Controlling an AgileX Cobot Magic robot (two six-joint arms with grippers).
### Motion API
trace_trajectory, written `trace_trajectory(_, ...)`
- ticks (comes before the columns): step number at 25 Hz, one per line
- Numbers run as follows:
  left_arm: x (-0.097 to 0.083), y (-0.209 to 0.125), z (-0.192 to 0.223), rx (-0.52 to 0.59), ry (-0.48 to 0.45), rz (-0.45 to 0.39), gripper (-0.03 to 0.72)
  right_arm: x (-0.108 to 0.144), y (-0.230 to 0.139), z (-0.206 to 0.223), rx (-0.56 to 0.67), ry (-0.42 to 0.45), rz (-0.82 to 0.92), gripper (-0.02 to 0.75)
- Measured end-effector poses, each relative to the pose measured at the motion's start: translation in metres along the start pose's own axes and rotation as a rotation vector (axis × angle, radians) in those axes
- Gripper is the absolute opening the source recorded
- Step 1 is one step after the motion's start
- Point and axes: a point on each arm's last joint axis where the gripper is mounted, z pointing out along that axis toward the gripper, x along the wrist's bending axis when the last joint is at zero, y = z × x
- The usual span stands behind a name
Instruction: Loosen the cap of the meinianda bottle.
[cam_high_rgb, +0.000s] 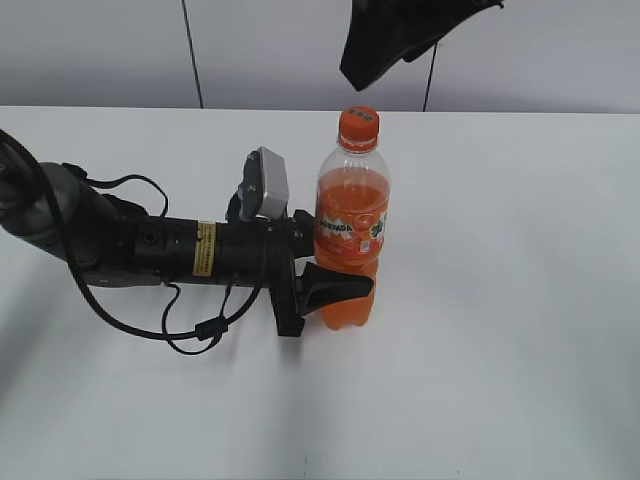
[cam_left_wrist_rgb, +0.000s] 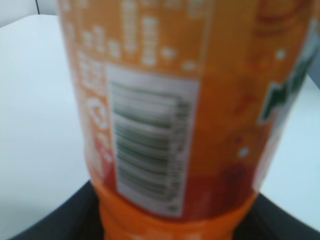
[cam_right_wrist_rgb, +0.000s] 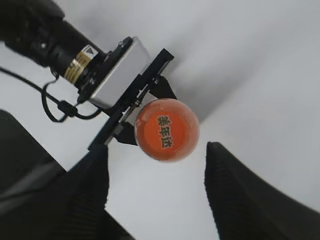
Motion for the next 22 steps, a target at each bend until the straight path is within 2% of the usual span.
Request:
trace_trajectory(3,0.000,0.000,0.000,0.000,0.000,0.000,0.391,0.000,0.000,0.000,0.000,-0.001,0.265,0.458)
trace_trajectory(6,0.000,0.000,0.000,0.000,0.000,0.000,0.391,0.000,0.000,0.002,0.004,-0.001,0.356,0.458)
trace_trajectory(22,0.000,0.000,0.000,0.000,0.000,0.000,0.391,-0.010,0.002,0.056,0.128,-0.009,0.403,0.458)
